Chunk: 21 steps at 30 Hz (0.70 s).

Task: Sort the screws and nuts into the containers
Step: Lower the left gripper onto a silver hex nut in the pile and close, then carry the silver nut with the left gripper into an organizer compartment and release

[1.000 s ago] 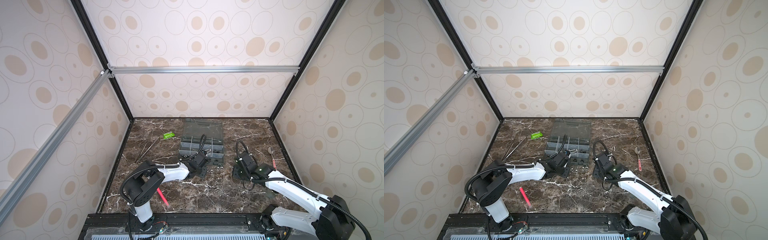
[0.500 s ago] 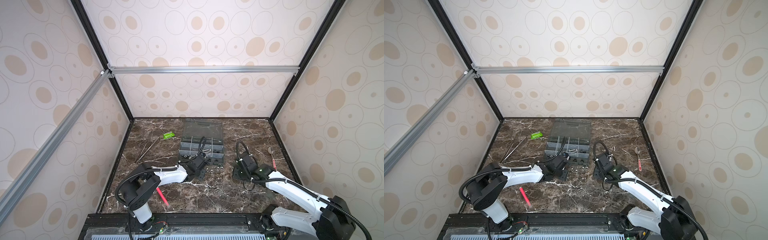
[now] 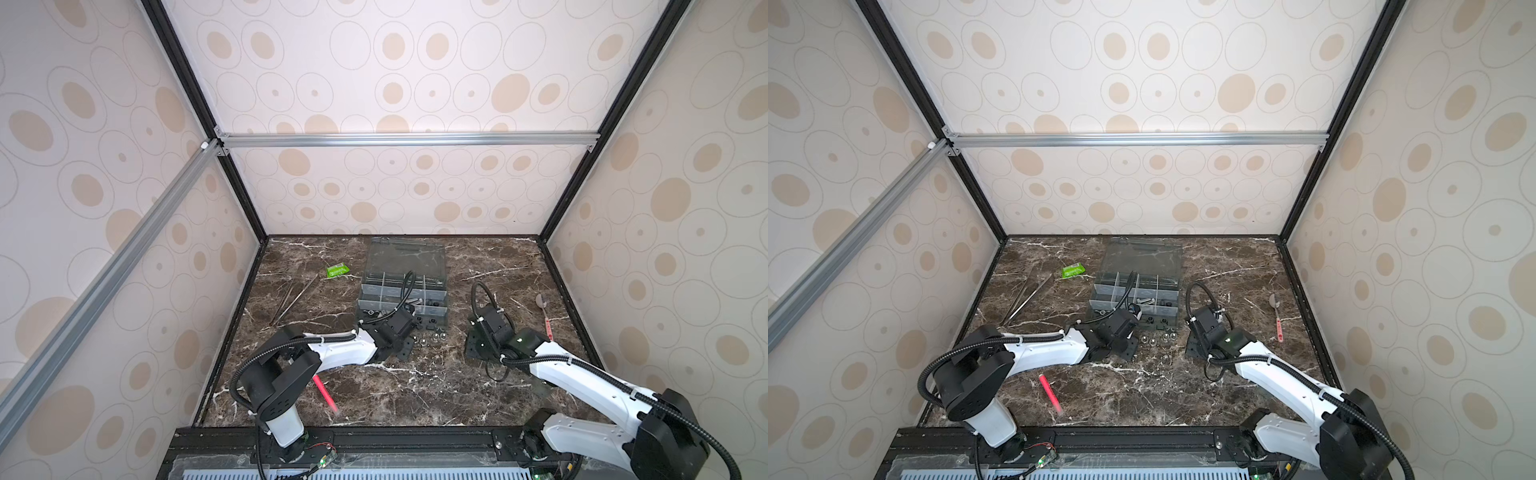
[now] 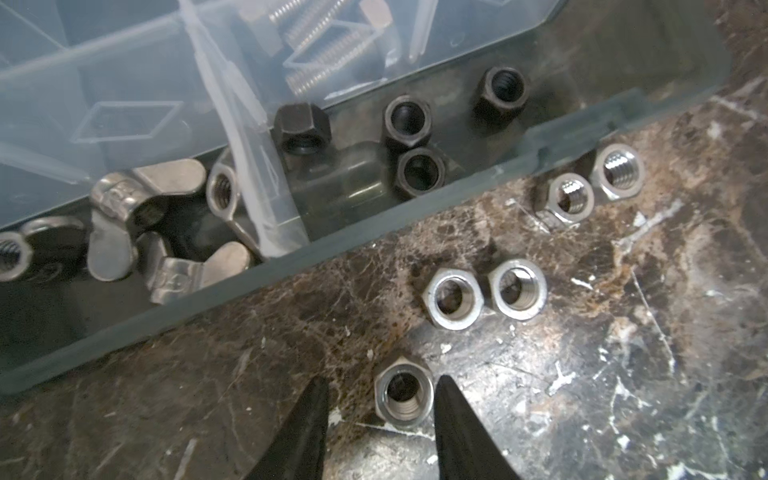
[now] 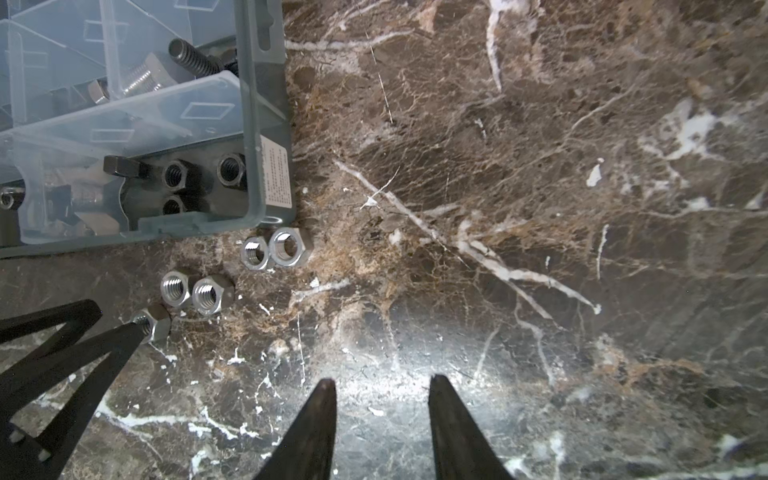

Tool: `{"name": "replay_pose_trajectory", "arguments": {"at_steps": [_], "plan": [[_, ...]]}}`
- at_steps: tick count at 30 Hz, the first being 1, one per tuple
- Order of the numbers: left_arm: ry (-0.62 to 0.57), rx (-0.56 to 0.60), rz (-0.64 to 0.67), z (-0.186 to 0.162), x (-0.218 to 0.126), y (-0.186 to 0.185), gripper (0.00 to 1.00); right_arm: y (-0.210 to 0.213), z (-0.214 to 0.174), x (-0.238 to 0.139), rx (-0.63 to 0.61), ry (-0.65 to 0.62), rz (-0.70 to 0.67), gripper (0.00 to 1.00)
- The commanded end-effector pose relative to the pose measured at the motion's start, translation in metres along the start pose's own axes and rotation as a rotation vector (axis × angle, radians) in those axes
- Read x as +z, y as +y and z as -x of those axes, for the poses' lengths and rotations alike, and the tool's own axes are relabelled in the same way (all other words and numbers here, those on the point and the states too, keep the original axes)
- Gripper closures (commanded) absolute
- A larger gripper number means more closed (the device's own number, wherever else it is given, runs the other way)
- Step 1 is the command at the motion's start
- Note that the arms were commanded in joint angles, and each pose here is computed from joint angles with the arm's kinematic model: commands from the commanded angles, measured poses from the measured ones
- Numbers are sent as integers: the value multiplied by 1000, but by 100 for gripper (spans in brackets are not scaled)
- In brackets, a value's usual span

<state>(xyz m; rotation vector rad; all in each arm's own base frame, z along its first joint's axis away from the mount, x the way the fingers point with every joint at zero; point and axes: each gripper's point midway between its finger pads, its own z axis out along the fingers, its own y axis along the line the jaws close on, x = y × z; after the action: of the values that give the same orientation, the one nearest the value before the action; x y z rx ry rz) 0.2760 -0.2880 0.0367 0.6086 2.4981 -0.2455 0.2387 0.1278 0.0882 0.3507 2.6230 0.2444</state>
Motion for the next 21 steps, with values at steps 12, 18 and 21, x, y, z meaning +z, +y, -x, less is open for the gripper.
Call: {"name": "replay_pose_trajectory", "arguments": {"at_steps": [12,18,21], "plan": [[63,63,51,-4,13,-6,62,-6,-4,0,19,1,-18,60],[73,70,54,-12,11,-7,71,-7,-3,-1,22,-6,-19,60],[75,66,58,-15,12,-5,77,-7,-4,0,26,-4,-17,60]]}}
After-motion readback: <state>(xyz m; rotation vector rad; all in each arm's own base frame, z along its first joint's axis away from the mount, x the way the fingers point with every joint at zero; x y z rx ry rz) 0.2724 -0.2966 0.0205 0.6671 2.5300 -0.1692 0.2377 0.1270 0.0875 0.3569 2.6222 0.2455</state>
